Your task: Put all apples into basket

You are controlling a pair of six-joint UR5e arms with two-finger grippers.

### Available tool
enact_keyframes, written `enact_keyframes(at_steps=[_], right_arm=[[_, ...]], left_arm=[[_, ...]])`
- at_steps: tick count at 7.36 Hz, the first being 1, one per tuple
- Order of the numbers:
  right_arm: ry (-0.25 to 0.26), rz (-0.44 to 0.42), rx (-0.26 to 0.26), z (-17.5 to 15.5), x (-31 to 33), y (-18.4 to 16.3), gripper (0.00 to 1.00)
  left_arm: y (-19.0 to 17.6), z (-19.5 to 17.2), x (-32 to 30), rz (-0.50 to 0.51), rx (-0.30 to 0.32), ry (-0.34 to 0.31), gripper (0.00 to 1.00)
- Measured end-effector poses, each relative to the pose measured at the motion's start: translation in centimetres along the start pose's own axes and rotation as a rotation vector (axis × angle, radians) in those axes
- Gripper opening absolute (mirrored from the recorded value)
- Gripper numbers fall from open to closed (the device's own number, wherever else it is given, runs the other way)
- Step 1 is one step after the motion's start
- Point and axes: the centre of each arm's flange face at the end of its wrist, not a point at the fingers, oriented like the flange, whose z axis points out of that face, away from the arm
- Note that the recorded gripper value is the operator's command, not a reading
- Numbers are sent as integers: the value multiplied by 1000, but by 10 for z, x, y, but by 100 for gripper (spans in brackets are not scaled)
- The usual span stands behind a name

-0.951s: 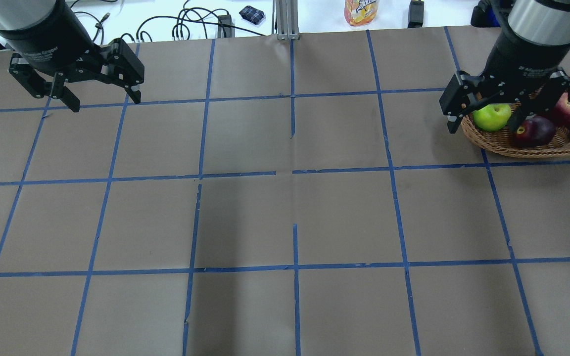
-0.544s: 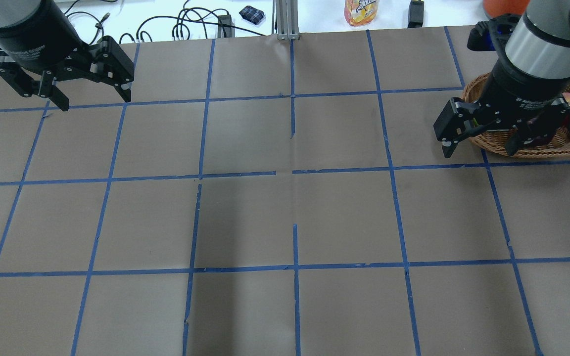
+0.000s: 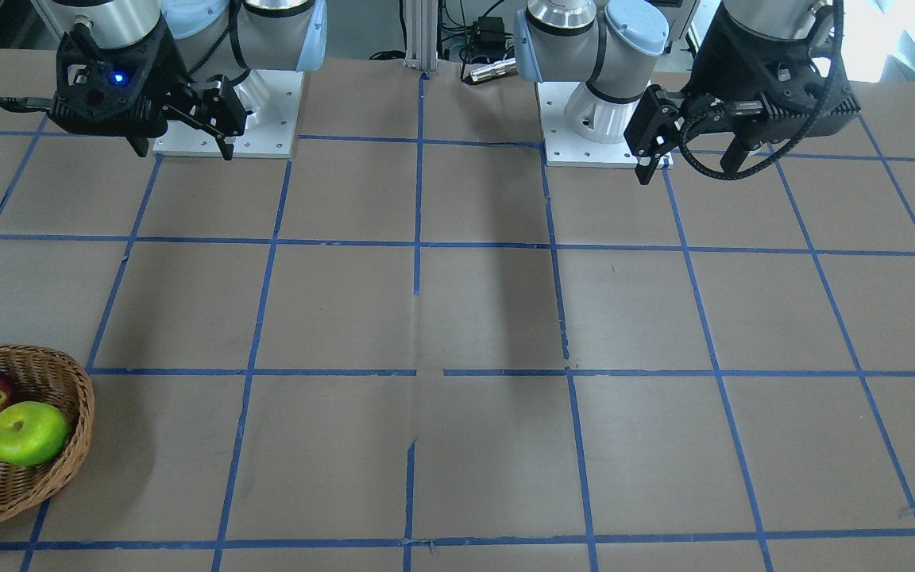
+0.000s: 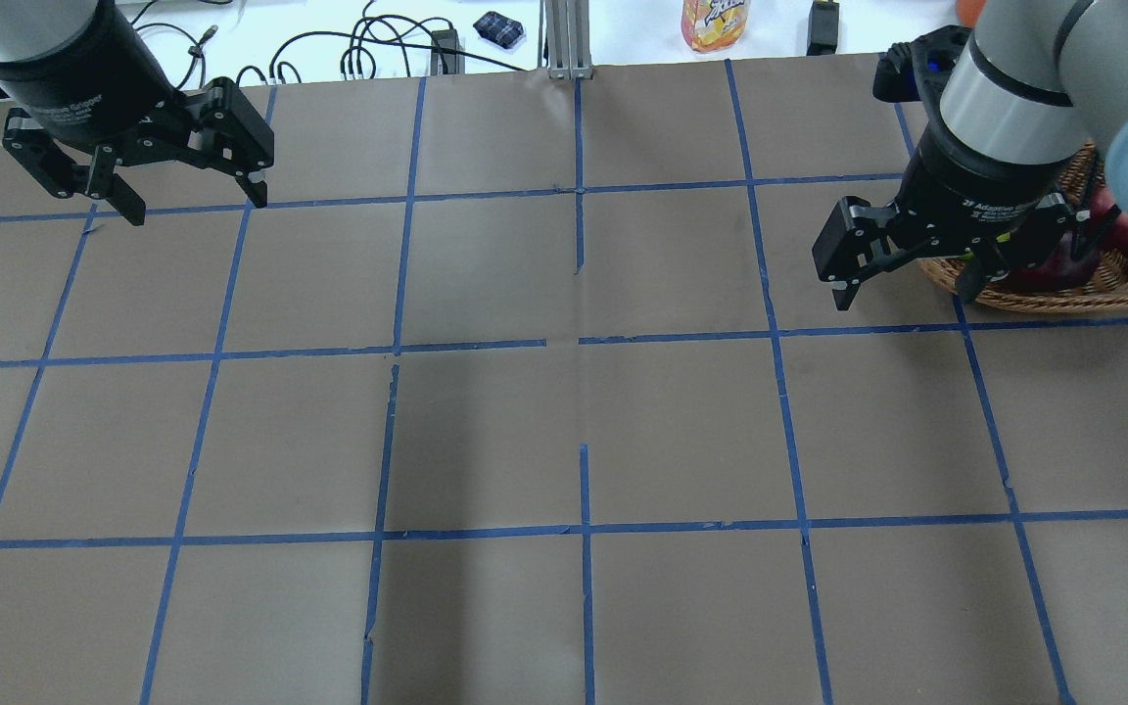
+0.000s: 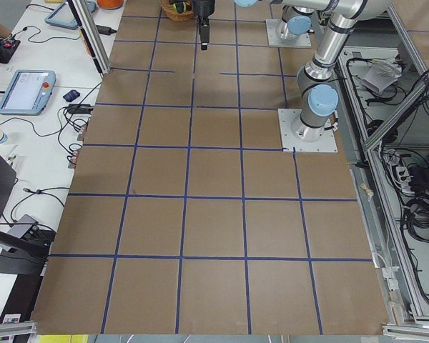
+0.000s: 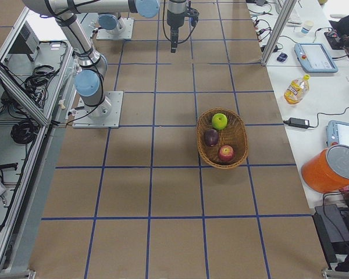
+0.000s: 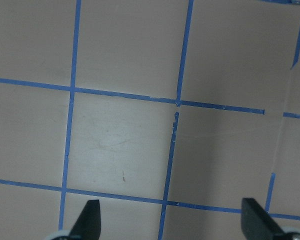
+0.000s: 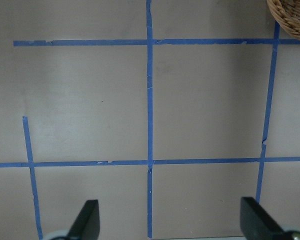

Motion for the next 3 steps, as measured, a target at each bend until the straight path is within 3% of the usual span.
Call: enact_keyframes(at_steps=[3], right_arm=[[2,0,11,-4,-1,1,100]], left_arm=[[0,-4,-3,5,12,-23,100]])
